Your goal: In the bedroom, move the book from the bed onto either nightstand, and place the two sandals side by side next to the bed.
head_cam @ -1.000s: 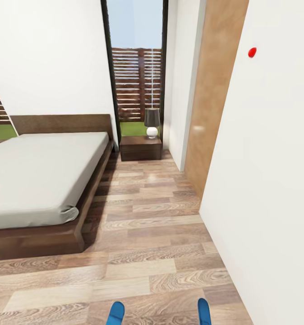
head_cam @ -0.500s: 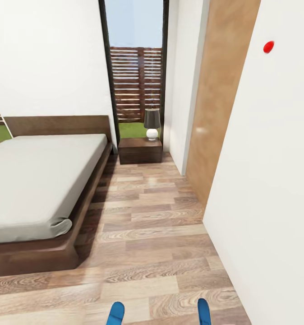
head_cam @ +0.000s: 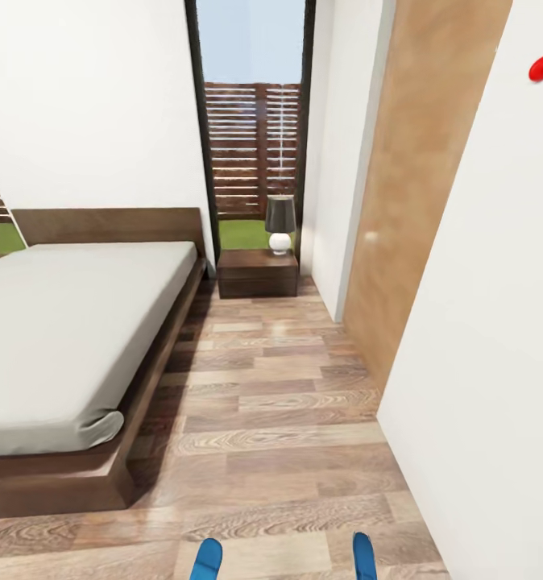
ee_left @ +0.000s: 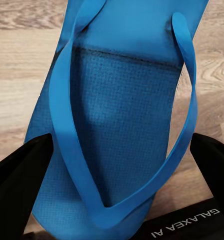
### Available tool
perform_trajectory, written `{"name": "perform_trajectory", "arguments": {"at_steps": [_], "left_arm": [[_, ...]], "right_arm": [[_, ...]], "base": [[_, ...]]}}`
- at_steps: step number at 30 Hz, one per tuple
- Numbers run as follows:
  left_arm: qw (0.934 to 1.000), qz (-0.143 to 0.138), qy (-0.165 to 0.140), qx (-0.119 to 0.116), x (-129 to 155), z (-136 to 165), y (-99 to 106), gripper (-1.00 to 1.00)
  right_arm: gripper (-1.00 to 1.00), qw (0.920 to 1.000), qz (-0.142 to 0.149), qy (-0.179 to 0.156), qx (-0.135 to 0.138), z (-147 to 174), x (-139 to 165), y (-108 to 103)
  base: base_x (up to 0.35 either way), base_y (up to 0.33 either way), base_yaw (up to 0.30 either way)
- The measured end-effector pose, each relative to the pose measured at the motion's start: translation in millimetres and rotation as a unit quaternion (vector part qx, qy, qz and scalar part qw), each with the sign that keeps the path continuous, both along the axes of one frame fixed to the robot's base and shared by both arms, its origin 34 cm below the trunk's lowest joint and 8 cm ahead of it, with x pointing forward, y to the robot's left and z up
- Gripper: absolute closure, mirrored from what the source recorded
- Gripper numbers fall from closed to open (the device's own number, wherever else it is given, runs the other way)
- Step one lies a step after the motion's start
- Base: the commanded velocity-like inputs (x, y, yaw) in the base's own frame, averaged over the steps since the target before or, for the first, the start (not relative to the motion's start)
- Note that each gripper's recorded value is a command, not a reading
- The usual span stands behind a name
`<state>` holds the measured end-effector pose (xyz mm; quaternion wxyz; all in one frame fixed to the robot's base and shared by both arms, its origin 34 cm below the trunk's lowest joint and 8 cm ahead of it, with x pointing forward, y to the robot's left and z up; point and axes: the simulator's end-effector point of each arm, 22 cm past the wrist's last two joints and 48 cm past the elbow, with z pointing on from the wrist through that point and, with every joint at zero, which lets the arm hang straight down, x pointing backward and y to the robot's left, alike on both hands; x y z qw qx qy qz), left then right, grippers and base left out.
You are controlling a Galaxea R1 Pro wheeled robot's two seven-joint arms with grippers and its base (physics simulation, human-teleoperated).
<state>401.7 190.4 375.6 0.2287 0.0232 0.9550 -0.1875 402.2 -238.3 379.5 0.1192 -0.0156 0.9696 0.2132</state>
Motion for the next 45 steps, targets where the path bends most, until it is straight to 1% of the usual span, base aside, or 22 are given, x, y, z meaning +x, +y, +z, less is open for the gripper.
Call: {"name": "perform_trajectory", "arguments": {"at_steps": [36,45], "left_arm": [[1.0,-0.001,0.0,-0.001,-0.1,0.1,-1.3,1.0],[1.0,-0.001,0.0,-0.001,-0.1,0.1,-1.3,1.0]], "right_arm": [[1.0,1.0,0.0,0.0,0.0,0.0,0.0,0.4],[1.0,1.0,0.0,0.0,0.0,-0.1,0.1,0.3]], "base": [[0.333,0.0,0.0],[0.332,-0.07,0.0]]}}
